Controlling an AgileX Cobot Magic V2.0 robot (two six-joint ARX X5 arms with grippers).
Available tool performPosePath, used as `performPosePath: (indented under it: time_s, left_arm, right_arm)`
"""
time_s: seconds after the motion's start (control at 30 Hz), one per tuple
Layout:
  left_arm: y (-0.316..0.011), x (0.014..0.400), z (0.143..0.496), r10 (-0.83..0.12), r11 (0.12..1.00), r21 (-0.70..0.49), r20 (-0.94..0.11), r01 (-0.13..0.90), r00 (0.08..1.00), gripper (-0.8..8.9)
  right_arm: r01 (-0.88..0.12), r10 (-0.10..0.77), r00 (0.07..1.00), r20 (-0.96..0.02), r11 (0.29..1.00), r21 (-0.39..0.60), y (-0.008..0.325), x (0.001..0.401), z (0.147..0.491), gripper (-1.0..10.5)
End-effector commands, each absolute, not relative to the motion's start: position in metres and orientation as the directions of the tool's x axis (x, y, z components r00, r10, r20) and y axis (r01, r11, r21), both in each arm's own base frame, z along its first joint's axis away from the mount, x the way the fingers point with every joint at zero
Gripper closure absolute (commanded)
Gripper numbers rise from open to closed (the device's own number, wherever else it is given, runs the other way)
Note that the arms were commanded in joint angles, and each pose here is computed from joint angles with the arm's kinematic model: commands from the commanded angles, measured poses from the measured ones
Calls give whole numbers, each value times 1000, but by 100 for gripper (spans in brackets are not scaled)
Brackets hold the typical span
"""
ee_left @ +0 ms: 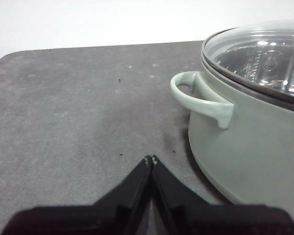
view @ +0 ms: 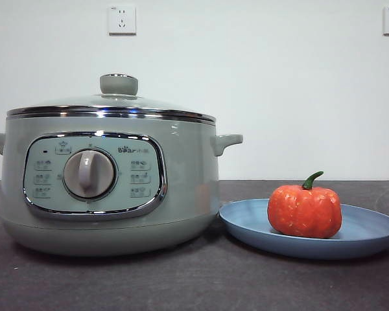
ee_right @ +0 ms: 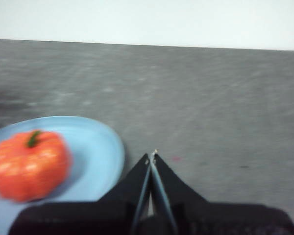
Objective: Take the pumpkin out from the steamer,put the pumpkin in the blue plate,close the lid
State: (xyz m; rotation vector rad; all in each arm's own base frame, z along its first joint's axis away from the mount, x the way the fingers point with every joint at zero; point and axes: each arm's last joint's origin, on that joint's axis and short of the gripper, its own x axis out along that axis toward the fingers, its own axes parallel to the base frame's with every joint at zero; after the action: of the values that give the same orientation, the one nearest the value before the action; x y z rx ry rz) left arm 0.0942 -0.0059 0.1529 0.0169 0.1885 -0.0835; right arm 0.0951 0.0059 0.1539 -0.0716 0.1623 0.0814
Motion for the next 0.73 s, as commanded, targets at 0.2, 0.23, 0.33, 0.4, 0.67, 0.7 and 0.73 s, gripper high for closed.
performPosePath:
  time_s: [0.2, 0.23, 0.33, 0.4, 0.67, 0.7, 0.73]
  left_arm:
    - [-6, 96, 147, -74, 997, 7, -178, 77, 981, 817]
    - [-5, 96, 147, -74, 997, 7, -178, 76, 981, 817]
    - [-6, 96, 147, -74, 997, 7, -178, 76, 981, 817]
    - [-6, 96, 147, -75, 997, 7, -178, 77, 981, 817]
    - [-6, 96, 147, -74, 997, 7, -178, 77, 981, 817]
    - [-6, 96, 147, -74, 997, 7, -178, 76, 981, 817]
    - [-5, 96, 147, -73, 997, 7, -178, 76, 981, 817]
  right_arm:
    - [-38, 20, 986, -166, 994, -106, 4, 96, 150, 963]
    - [-37, 19, 986, -166, 994, -107, 4, 96, 150, 963]
    - [-38, 19, 986, -166, 994, -107, 4, 96, 150, 963]
    - [-37, 19, 986, -166, 994, -107, 4, 96, 150, 963]
    - [-38, 19, 986, -166, 994, -107, 4, 96, 150, 963]
    - [-38, 19, 986, -166, 994, -107, 4, 96, 150, 963]
    - [-38, 19, 986, -166, 994, -107, 4, 96, 150, 963]
